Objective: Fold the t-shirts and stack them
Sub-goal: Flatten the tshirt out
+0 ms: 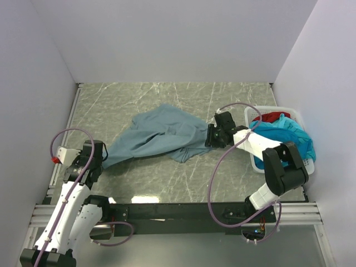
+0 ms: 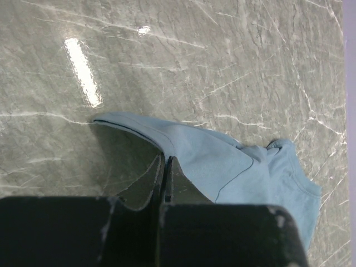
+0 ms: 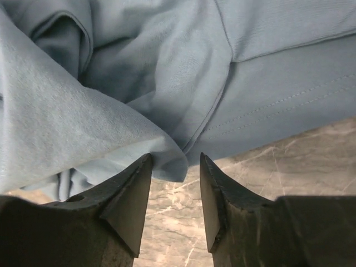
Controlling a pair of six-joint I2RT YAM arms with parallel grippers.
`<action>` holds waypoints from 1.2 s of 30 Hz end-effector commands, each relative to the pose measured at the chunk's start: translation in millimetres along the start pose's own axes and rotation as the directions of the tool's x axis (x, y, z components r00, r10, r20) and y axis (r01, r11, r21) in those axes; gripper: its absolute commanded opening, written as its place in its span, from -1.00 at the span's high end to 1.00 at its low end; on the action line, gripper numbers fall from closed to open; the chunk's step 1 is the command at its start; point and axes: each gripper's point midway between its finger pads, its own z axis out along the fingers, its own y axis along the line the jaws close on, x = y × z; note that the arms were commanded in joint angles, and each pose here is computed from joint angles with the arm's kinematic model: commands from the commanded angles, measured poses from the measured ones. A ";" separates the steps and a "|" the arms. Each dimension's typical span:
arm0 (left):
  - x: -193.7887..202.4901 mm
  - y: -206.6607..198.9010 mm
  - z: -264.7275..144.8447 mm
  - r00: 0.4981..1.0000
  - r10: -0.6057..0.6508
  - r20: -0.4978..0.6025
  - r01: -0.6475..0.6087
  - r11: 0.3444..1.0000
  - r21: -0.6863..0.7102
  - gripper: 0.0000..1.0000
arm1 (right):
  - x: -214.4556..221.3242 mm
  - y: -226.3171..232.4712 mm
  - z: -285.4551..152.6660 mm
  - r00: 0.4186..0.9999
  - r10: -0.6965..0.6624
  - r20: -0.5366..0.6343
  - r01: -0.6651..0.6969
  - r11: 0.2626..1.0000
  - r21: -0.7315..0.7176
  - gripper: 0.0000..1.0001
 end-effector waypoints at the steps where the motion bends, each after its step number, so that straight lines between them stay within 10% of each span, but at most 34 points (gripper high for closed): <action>1: -14.9 -14.6 -4.6 0.999 -0.014 0.049 0.012 0.999 0.032 0.99 | -8.2 12.7 3.0 0.997 -0.071 0.004 0.071 0.997 -0.040 0.04; 7: -16.6 -15.2 -3.8 0.998 -0.015 0.059 0.013 1.000 0.027 0.99 | 1.5 29.8 13.7 0.994 -0.100 -0.035 0.097 0.991 -0.094 0.03; 10: -19.3 -16.5 -5.3 0.998 -0.016 0.066 0.014 0.999 0.032 0.99 | -2.3 27.1 13.5 0.996 -0.087 -0.021 0.086 0.994 -0.070 0.68; 14: -29.6 -24.0 -11.9 0.995 -0.029 0.090 0.024 0.998 0.055 0.99 | -22.2 24.7 -11.2 0.993 -0.095 0.066 0.095 0.995 0.002 0.97; 25: -88.6 -92.5 -66.7 0.968 -0.204 0.146 0.150 0.938 0.313 0.99 | -94.3 38.8 -138.2 0.925 -0.100 0.367 0.098 0.995 0.022 0.98; 36: -195.7 -156.9 -205.0 0.893 -0.429 0.135 0.218 0.676 0.704 0.99 | -118.0 67.2 -316.3 0.740 -0.073 0.669 0.226 0.963 -0.145 0.88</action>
